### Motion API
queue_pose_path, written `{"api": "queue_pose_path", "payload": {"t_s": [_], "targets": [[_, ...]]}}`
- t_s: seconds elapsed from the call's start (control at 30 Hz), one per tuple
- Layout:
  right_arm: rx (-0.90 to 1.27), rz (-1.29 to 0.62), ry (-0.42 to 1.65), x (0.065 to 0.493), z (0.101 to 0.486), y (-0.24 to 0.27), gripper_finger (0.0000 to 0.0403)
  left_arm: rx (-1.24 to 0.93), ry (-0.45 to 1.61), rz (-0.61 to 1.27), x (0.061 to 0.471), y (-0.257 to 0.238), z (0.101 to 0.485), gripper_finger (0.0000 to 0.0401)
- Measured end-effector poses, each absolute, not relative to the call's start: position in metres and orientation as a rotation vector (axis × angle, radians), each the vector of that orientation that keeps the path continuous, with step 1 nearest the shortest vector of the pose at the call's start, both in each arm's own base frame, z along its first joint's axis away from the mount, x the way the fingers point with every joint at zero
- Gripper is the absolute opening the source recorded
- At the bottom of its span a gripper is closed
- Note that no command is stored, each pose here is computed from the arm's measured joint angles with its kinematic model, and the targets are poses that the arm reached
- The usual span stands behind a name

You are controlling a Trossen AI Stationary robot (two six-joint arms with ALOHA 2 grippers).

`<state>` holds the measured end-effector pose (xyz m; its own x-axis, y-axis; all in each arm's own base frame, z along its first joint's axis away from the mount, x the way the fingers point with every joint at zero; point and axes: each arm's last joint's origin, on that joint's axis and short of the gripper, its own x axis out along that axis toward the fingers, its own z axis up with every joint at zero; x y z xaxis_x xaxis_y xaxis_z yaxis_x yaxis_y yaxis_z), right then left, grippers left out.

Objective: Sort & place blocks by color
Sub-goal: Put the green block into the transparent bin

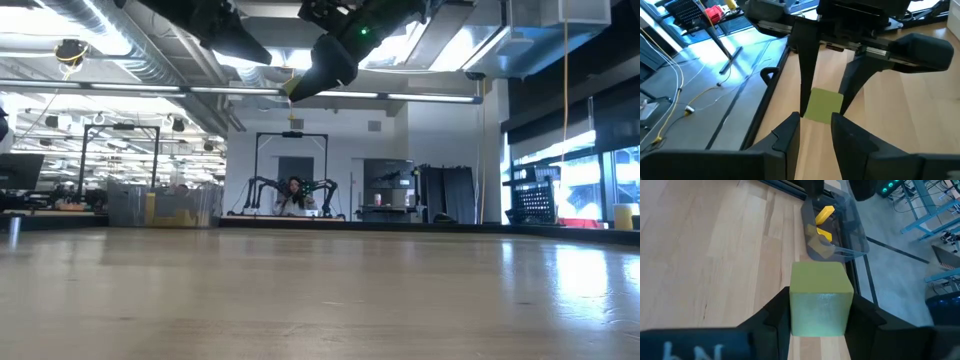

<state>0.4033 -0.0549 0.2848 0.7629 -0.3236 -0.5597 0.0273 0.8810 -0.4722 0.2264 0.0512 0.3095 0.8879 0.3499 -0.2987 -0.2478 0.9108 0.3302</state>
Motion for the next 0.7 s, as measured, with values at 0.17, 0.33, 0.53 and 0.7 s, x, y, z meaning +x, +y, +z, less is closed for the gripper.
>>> {"api": "queue_pose_path", "payload": {"t_s": [0.17, 0.33, 0.53, 0.7], "targets": [[-0.462, -0.199, 0.682, 0.4032, 0.2848, -0.0550, 0.0130, 0.287, 0.361, 0.313, 0.2264, 0.0511, 0.3095, 0.0102], [-0.462, -0.198, 0.681, 0.4033, 0.2848, -0.0549, 0.0130, 0.287, 0.361, 0.313, 0.2264, 0.0511, 0.3095, 0.0102], [-0.462, -0.199, 0.682, 0.4033, 0.2848, -0.0550, 0.0130, 0.287, 0.362, 0.319, 0.2263, 0.0513, 0.3095, 0.0102], [-0.423, -0.212, 0.676, 0.4033, 0.2848, -0.0549, 0.0130, 0.287, 0.362, 0.320, 0.2263, 0.0513, 0.3095, 0.0102]]}}
